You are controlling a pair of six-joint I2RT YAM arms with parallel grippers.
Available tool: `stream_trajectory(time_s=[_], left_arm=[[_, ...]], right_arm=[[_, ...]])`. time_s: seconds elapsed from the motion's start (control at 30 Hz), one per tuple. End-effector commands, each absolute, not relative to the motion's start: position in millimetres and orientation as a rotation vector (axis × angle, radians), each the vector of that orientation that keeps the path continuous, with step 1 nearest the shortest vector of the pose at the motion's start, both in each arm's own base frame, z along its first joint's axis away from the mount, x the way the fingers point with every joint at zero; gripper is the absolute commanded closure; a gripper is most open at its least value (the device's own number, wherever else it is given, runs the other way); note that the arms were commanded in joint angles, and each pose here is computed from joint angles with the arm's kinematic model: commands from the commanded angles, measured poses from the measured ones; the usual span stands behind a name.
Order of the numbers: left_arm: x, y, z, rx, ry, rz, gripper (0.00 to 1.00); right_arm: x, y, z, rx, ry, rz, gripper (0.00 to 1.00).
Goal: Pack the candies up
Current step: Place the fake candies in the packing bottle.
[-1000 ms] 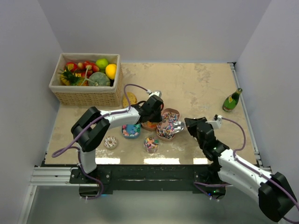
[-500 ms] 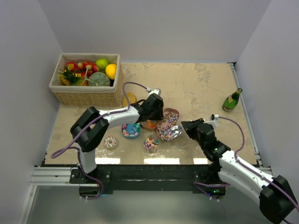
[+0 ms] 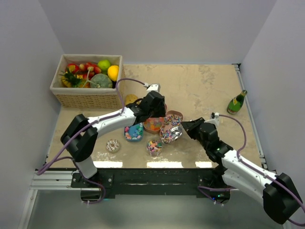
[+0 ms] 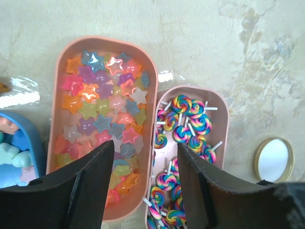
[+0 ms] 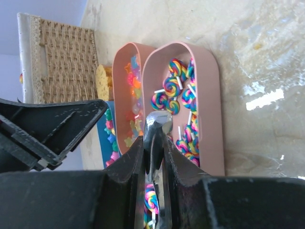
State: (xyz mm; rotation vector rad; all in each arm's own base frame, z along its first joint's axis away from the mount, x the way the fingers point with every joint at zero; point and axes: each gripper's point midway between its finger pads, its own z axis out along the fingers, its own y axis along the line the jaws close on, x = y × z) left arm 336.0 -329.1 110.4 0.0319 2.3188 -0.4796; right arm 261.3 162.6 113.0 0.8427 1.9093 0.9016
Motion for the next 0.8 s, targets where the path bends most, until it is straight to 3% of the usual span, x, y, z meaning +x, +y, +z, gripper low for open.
stream_trajectory(time_s=[0.0, 0.47, 0.77], left_arm=[[346, -308, 145, -0.03, 2.225, -0.456, 0.39], [344, -225, 149, -0.201, 2.205, -0.349, 0.39], [343, -209, 151, -0.232, 2.193, -0.314, 0.38]], right_arm=[[276, 181, 162, 0.753, 1.807, 0.989, 1.0], [273, 218, 171, 0.586, 1.843, 0.881, 1.0], [273, 232, 166, 0.477, 1.868, 0.754, 1.0]])
